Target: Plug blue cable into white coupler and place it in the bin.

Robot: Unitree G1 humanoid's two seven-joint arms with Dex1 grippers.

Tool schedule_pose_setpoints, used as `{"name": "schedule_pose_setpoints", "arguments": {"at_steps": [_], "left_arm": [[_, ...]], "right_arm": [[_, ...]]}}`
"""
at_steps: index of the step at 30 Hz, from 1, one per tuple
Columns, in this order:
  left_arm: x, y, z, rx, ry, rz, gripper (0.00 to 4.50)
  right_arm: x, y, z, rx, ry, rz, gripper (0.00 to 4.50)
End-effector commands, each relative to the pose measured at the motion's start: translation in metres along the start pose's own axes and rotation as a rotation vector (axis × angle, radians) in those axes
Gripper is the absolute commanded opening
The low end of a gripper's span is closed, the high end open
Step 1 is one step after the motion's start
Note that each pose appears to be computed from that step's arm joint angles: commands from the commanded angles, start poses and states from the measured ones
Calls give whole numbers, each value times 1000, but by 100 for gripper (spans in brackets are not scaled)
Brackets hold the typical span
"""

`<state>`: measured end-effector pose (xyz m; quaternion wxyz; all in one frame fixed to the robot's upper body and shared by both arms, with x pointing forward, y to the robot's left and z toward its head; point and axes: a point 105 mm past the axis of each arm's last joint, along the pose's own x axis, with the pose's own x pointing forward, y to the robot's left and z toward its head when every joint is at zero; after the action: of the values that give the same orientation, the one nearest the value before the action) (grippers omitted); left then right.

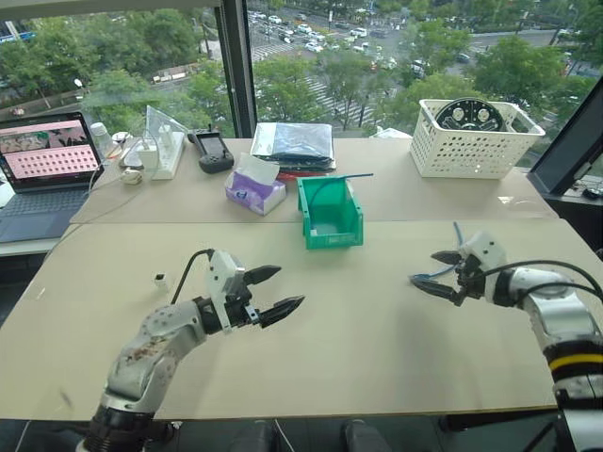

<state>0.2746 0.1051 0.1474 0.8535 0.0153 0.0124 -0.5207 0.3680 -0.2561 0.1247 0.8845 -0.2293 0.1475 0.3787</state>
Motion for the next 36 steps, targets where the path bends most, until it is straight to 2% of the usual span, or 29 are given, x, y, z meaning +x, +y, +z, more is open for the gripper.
{"name": "schedule_pose_setpoints", "arguments": {"at_steps": [1, 4, 6, 13, 15, 19, 21, 24, 29, 34, 36], "left_arm": [[-8, -13, 11, 53, 26, -89, 450], [-13, -10, 10, 78, 64, -86, 450], [-16, -8, 11, 87, 74, -72, 450], [-17, 0, 10, 114, 98, -52, 450], [-16, 4, 11, 125, 100, -45, 450], [-13, 11, 3, 184, 167, -41, 450], [-10, 8, -5, 272, 213, -76, 450], [-6, 2, -10, 296, 228, -115, 450], [-5, -1, -15, 322, 262, -143, 450], [-4, -5, -17, 322, 273, -171, 450], [-4, -5, -17, 319, 275, -174, 450]], "right_arm": [[0, -8, -2, -48, 66, 56, 443], [1, -6, -11, -16, 136, 118, 369], [0, -4, -17, -9, 165, 149, 302], [9, 6, -18, -41, 133, 190, 62], [16, 10, -3, -75, 80, 207, 1], [32, 40, 28, -213, 13, 334, 0], [41, 61, 41, -275, -17, 394, 0], [54, 88, 59, -310, -57, 465, 0], [75, 122, 73, -335, -77, 564, 0], [92, 137, 79, -345, -86, 608, 0], [92, 142, 75, -339, -66, 644, 100]]}}
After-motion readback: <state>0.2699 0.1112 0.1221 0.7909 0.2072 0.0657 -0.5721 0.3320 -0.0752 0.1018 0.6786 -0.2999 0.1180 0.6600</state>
